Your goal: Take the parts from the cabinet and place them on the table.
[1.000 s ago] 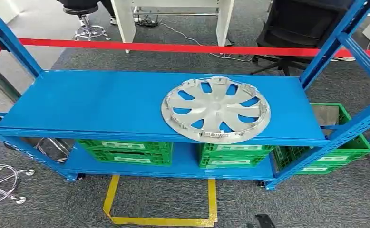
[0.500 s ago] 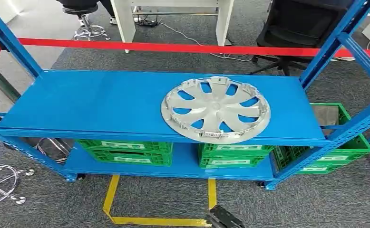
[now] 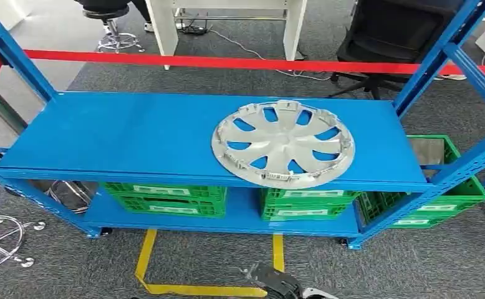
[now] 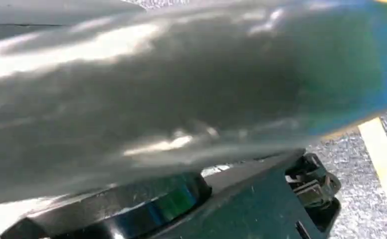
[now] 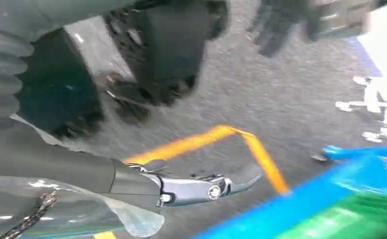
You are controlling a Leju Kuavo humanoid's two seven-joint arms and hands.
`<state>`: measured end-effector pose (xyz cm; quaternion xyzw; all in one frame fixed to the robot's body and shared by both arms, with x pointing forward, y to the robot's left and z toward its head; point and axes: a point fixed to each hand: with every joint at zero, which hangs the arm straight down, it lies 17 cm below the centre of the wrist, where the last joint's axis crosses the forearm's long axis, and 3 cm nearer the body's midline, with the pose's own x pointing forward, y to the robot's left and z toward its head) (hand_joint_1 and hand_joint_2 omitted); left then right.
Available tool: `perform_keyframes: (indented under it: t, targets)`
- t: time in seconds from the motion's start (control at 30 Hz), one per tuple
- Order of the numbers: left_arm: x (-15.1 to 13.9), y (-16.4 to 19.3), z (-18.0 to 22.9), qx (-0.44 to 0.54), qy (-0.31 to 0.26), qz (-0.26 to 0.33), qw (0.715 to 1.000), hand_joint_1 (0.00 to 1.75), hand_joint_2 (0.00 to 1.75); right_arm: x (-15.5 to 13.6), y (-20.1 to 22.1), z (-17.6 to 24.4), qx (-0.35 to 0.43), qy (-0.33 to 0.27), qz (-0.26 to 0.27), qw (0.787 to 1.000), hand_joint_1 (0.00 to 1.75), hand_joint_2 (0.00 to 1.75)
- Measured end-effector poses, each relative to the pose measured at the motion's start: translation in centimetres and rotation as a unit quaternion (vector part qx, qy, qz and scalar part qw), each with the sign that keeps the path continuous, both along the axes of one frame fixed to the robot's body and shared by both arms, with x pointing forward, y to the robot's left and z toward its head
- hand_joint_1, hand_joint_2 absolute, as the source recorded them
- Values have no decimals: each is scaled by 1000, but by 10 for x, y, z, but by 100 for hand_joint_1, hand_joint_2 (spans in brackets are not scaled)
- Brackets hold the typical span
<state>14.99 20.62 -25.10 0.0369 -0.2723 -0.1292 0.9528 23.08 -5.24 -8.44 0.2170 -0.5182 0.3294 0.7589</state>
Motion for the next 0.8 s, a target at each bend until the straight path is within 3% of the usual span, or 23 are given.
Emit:
perform_keyframes:
  t: [0.2,0.37,0.63,0.8]
  targets:
    - [4,1,2,18,-12,-19,1000,0,0,25,7,73,16,-132,-9,991,0,175]
    - [18,10,8,66,-49,-38,996,0,0,42,-1,125,-6,-250,-43,967,0,175]
    - [40,0,22,78,-108,-69,989,0,0,58,-27,185,-42,-371,-113,921,0,175]
    - [55,-12,33,53,-137,-70,987,0,0,64,-45,217,-65,-444,-163,878,0,175]
